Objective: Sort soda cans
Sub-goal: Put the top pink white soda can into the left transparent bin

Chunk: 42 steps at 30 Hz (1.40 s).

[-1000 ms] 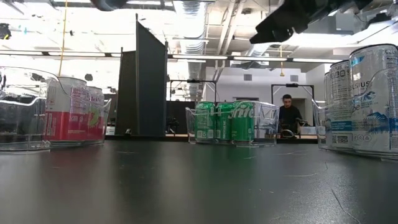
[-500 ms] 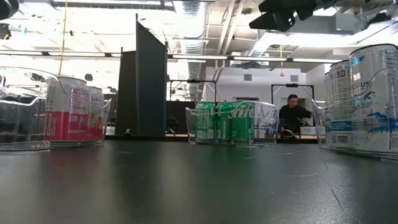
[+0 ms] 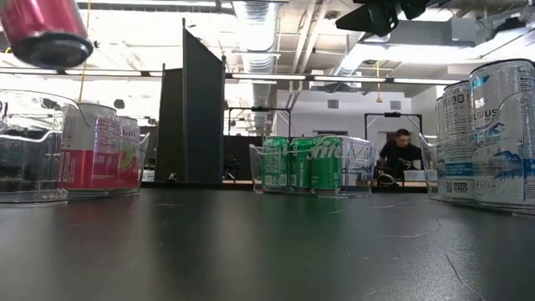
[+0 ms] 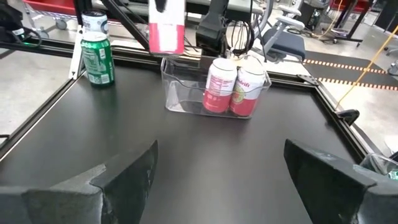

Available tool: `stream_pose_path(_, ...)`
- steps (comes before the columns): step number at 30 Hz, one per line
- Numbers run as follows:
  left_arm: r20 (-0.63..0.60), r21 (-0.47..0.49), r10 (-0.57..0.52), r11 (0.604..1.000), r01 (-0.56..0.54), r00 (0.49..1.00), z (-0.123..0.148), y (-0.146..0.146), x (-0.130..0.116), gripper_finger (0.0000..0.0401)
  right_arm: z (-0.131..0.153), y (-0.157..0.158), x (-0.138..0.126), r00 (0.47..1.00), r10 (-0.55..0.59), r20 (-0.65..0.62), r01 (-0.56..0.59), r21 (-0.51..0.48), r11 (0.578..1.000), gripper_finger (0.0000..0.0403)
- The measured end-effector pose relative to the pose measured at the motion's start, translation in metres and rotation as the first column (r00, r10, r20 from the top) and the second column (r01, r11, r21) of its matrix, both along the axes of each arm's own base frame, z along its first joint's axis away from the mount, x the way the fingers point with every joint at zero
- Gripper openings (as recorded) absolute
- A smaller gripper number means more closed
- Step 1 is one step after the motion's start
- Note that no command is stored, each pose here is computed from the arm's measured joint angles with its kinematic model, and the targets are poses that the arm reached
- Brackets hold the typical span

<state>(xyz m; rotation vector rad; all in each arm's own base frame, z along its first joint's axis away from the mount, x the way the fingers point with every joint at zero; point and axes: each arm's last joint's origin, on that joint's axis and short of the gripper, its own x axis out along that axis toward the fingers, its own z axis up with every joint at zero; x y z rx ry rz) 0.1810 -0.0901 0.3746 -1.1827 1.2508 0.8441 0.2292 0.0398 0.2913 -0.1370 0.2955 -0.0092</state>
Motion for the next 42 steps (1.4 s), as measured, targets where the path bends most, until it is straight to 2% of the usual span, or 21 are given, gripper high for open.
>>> stream_pose_path(7,-0.045,-0.048,0.050,0.998,-0.052,0.998,-0.013,0.019,-0.018,0.0307,-0.001,0.001,0.000,1.000,0.005,-0.006,-0.005,-0.002,1.000,0.0366)
stream_pose_path(18,-0.139,0.002,0.133,0.991,-0.134,0.981,-0.044,0.041,-0.020,0.0307,-0.008,0.002,0.007,0.999,0.007,-0.035,-0.008,-0.019,1.000,0.0366)
stream_pose_path(31,-0.309,0.087,0.099,0.993,-0.075,0.946,-0.084,0.048,0.009,0.0307,-0.008,0.003,0.010,1.000,0.012,-0.025,-0.013,-0.033,0.999,0.0366)
stream_pose_path(42,-0.306,0.062,0.012,0.998,0.007,0.952,-0.115,0.046,0.049,0.0307,-0.009,0.003,0.009,0.999,0.011,-0.032,-0.012,-0.027,1.000,0.0366)
